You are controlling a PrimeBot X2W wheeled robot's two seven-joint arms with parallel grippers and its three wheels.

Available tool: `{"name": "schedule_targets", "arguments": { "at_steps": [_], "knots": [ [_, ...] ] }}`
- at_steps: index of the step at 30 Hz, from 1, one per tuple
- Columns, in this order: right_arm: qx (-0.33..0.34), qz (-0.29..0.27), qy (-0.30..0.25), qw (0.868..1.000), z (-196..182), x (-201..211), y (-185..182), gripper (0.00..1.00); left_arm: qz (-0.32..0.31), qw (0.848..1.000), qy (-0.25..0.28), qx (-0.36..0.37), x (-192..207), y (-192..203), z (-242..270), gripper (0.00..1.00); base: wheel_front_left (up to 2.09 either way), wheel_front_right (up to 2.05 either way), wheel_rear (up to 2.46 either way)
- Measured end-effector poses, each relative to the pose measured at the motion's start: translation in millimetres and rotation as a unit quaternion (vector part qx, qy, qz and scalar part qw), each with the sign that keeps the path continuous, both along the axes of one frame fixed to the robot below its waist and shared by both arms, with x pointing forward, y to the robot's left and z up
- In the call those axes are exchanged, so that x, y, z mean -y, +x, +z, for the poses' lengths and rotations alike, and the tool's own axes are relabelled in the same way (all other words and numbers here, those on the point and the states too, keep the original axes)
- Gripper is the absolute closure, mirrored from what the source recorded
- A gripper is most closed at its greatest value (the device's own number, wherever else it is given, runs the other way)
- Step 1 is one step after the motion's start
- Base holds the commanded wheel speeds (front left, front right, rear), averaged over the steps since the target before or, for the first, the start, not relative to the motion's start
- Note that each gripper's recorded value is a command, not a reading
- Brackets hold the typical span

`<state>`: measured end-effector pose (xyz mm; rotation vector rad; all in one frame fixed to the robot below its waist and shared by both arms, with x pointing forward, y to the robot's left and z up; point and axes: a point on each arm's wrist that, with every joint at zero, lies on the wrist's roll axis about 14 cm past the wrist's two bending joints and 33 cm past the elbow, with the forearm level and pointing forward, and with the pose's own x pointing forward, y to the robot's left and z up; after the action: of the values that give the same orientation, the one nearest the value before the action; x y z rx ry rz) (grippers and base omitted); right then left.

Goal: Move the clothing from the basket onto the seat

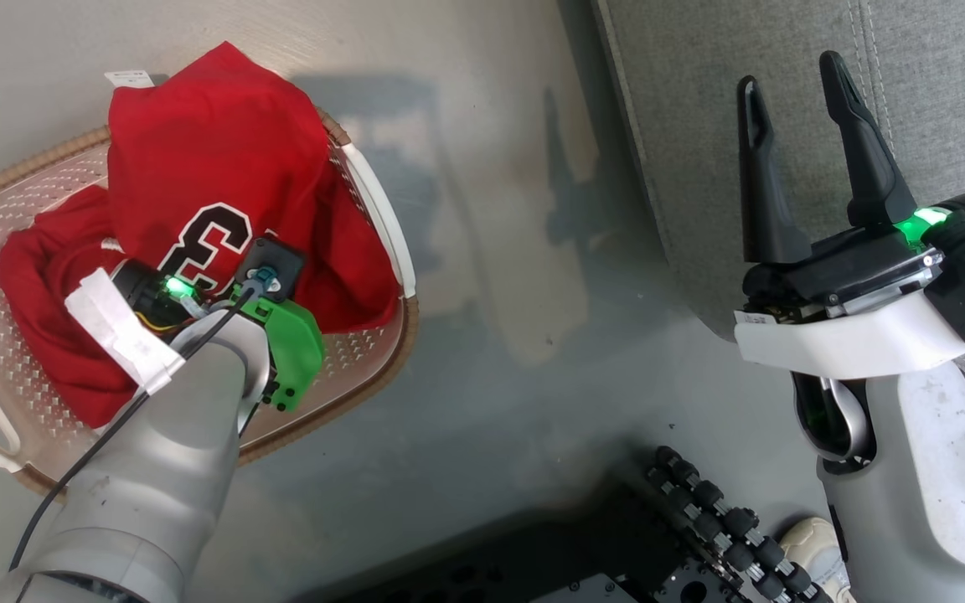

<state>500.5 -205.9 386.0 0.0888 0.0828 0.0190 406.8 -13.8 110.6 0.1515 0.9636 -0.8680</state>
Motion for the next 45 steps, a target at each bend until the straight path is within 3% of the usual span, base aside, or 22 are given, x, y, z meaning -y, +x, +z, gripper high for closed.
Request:
{"name": "schedule_targets", "arguments": {
  "at_steps": [14, 29, 38, 45],
  "knots": [
    [0.032, 0.008, 0.011, 0.999, 30.9, -8.2, 1.1, 0.0, 0.021, 0.997, -0.052, 0.054, 21.0, 28.3, 53.1, 1.0, 0.0, 0.0, 0.0],
    [0.073, 0.03, 0.023, 0.997, 77.2, -28.3, -11.1, 0.0, 0.076, 0.979, -0.115, 0.147, 13.9, 49.3, 150.2, 1.0, 0.0, 0.0, 0.0],
    [0.088, 0.041, 0.032, 0.995, 100.4, -40.6, -30.8, 0.0, 0.122, 0.953, -0.153, 0.233, 0.0, 60.6, 227.8, 1.0, 0.0, 0.0, 0.0],
    [0.102, 0.053, 0.038, 0.993, 118.6, -51.0, -47.9, 0.0, 0.153, 0.92, -0.182, 0.312, -16.3, 65.7, 296.1, 1.0, 0.0, 0.0, 0.0]
  ]
}}
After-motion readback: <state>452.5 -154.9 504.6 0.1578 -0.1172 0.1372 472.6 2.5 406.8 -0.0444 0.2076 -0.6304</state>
